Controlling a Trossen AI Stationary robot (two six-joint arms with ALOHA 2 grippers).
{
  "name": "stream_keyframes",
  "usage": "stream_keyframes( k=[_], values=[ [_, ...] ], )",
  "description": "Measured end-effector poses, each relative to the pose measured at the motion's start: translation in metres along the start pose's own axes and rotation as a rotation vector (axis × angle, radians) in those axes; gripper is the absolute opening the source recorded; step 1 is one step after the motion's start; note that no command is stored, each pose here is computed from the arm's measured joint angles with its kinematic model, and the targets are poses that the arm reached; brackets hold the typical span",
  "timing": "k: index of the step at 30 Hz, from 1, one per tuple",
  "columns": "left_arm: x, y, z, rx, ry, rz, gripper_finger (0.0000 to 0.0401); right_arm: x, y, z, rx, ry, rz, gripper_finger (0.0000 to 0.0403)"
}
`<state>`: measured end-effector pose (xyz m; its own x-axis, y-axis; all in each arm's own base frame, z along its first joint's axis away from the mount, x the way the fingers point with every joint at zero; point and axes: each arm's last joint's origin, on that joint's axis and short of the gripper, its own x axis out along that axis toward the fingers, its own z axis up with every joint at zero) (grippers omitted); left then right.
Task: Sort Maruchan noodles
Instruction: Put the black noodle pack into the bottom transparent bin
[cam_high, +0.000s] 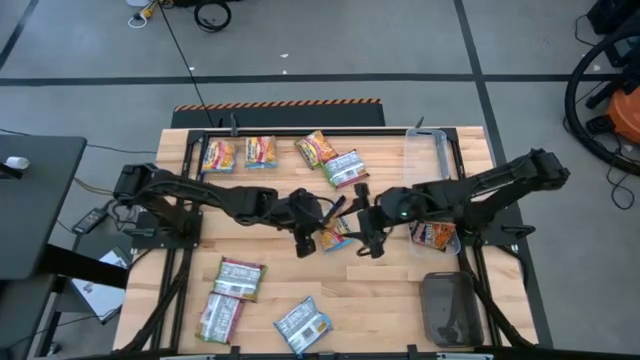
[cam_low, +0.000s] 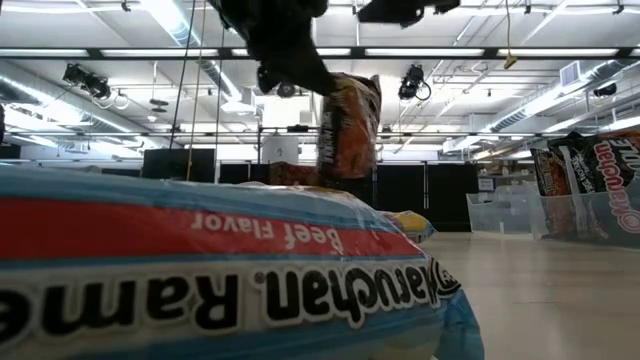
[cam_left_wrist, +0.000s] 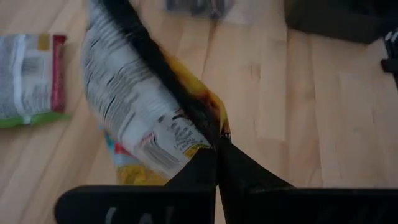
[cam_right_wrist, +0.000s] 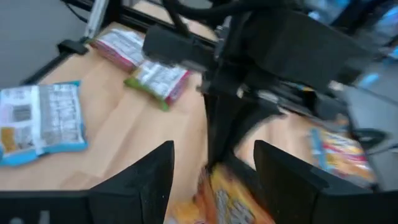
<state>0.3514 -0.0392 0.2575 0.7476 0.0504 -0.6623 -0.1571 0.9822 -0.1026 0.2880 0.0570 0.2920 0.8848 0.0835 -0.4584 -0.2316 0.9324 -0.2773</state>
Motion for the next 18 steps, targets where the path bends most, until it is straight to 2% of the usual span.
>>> stream_keyframes(
  k=[6, 12, 18],
  values=[
    [0.012, -0.009, -0.002, 0.104, -0.010, -0.060, 0.0007, 0.017, -0.002, -0.012, -0.038, 0.068, 0.038, 0.0222],
    [0.014, -0.026, -0.009, 0.325, -0.011, -0.114, 0.0007, 0.028, -0.002, -0.021, -0.077, 0.111, 0.072, 0.0221],
    [0.016, -0.033, -0.011, 0.410, -0.018, -0.120, 0.0007, 0.034, -0.005, -0.027, -0.069, 0.120, 0.144, 0.0222]
  ],
)
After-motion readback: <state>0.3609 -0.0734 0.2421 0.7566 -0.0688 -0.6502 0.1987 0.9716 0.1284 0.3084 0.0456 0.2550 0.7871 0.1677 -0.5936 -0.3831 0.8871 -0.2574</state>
